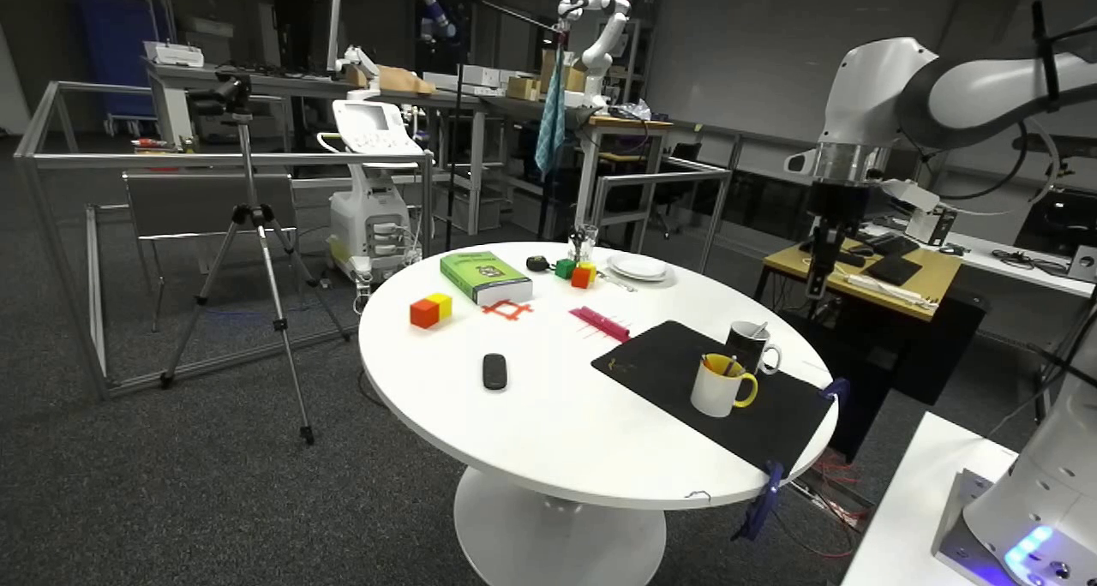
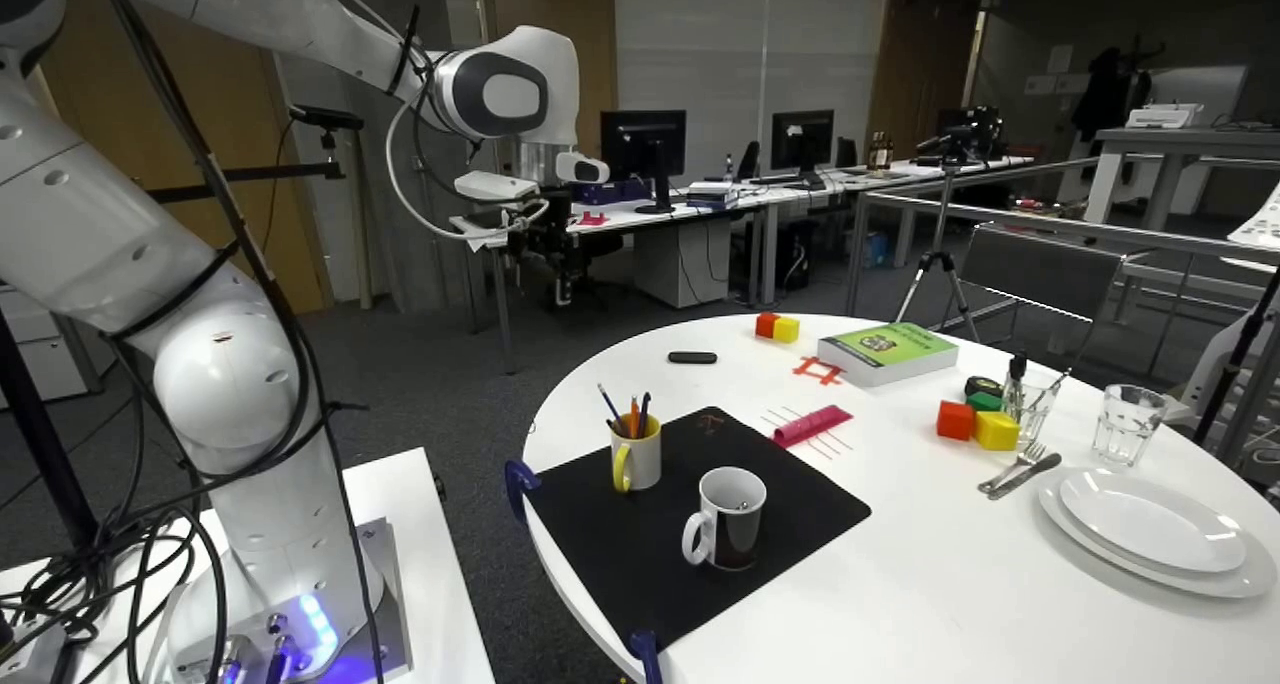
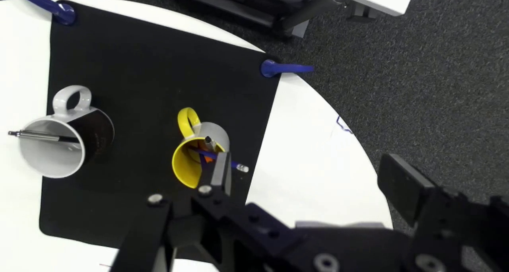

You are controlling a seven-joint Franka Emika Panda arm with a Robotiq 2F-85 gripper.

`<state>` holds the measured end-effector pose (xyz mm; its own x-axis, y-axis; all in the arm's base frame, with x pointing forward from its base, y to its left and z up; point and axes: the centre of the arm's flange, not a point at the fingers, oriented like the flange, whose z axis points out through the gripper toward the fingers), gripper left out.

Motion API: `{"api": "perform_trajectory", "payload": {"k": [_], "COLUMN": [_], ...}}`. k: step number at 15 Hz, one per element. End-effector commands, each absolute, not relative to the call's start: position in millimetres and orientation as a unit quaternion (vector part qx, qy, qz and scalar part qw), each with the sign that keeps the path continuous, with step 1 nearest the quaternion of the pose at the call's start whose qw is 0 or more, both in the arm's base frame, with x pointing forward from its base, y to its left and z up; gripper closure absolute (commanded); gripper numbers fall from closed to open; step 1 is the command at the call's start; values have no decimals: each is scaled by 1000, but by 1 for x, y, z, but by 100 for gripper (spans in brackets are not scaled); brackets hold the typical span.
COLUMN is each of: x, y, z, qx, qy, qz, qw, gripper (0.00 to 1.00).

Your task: Remove the pen from the black cup and put them inside the white cup

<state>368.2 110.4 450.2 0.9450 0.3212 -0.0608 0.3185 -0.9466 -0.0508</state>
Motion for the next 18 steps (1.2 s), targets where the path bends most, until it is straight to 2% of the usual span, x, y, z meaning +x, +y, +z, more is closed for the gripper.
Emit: {"api": "perform_trajectory", "payload": {"k": [1,8,14,18], "x": [386,409,404,409], "y": [86,37,41,86], "z": [445,435,434,435], "qx": [-982,-966,-970,-954], "qy": [-189,-257,-245,-299], "qz": [9,-12,0,-3], "qw": [11,-3,4,-7], "gripper": [0,0,0,0]}}
